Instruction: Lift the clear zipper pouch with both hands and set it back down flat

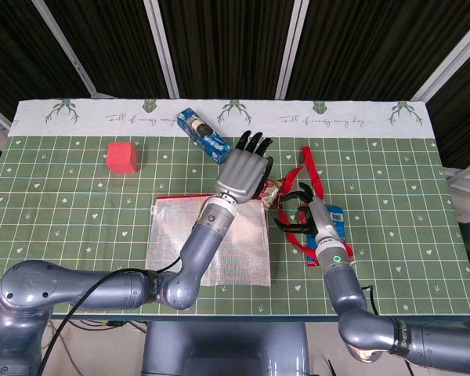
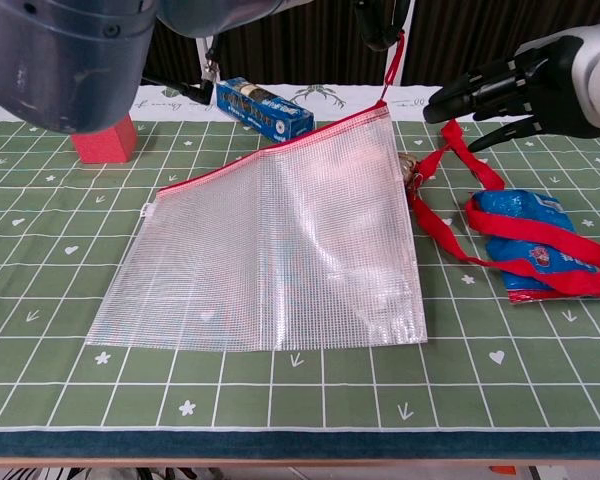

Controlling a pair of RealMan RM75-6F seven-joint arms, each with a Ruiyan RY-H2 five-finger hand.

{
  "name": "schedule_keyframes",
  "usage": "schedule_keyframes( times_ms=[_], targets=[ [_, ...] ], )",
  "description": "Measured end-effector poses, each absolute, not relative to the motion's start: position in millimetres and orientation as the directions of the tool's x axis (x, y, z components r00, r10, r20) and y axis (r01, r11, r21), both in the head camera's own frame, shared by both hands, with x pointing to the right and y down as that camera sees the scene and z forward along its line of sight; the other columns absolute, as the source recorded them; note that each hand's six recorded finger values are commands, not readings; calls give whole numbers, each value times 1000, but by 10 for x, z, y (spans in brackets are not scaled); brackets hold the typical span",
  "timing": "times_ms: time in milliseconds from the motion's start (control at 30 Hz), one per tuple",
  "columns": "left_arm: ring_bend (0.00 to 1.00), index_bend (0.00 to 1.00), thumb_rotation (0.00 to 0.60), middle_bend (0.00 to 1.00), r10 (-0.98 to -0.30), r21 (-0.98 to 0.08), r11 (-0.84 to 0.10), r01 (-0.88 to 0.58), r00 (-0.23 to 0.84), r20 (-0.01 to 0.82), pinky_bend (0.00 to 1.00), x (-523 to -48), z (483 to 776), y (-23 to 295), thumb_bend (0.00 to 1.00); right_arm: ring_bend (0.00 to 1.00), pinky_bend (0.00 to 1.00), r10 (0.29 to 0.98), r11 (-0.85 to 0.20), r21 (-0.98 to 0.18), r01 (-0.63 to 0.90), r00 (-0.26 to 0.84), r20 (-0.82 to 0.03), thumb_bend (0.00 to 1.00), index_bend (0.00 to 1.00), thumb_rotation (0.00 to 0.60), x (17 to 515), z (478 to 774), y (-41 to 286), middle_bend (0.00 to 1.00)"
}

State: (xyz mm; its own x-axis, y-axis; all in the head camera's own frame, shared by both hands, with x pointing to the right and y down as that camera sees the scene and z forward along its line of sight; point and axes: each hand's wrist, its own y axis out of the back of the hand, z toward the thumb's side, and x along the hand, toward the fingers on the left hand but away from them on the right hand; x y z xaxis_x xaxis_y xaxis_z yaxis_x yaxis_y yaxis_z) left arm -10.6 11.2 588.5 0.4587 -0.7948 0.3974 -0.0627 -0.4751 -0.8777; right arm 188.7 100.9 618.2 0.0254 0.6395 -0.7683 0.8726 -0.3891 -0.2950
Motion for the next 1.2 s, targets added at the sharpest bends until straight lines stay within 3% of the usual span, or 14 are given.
schedule_keyframes(
  times_ms=[1200],
  targets=[
    [0, 566, 600, 124, -787, -875, -479, -63, 472, 397, 0, -72, 5803, 140, 369, 0, 198, 611, -353, -289, 890, -14, -791, 452, 491, 600, 1540, 6395, 917, 77]
  ],
)
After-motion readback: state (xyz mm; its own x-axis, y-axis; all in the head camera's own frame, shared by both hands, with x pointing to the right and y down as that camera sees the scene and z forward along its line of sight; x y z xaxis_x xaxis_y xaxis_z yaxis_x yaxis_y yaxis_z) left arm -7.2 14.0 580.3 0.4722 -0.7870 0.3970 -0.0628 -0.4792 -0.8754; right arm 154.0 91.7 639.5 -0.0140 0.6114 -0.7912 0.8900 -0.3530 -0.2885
